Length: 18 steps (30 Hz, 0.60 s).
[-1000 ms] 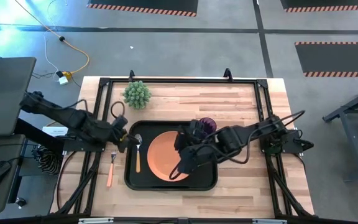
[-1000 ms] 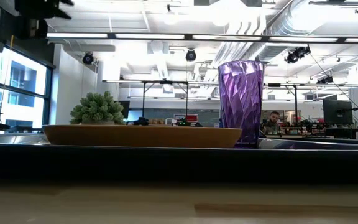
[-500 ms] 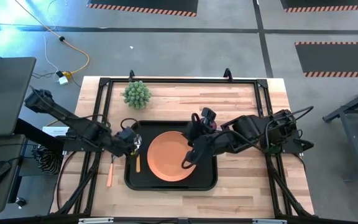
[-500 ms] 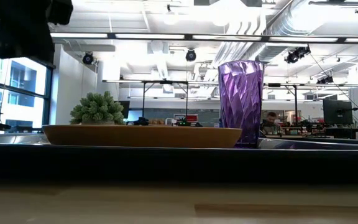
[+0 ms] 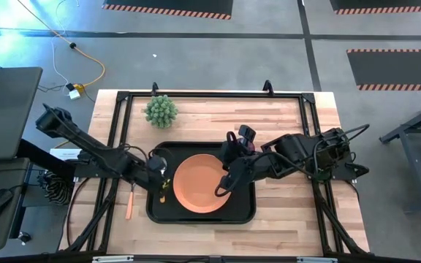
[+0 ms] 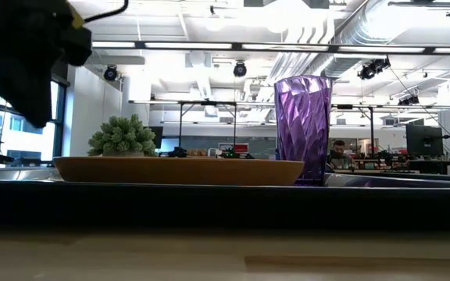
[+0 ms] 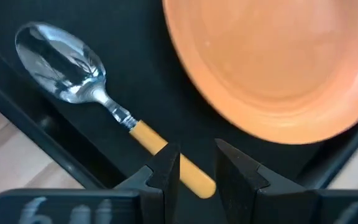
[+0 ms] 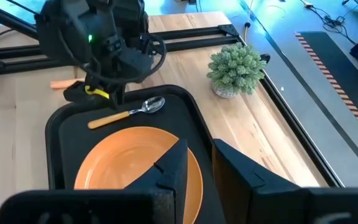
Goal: Pick and place plate/cup/fork/spoon on tray
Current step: Adjust the yellow spoon on the tray
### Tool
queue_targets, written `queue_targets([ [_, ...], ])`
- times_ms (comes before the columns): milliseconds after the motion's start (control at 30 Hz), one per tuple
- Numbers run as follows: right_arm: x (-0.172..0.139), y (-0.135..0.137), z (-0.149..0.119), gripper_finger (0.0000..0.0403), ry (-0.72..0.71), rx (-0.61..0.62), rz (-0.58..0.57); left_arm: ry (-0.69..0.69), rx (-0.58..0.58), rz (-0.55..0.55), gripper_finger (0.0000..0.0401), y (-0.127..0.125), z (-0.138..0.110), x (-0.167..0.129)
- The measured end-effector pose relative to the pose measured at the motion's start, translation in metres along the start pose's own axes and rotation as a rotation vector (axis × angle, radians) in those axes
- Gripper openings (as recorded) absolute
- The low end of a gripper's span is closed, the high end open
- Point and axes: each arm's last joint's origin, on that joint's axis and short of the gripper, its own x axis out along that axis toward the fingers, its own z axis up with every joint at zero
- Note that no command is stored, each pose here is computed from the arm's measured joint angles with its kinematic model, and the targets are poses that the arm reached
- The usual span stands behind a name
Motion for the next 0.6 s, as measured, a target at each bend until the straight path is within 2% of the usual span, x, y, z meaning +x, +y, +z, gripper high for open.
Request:
queue_targets([
  [600, 0.000, 0.000, 0.000, 0.0067, 0.003, -0.001, 0.001, 0.055, -0.027, 0.130, 0.0085, -0.006, -0.008, 0.036],
])
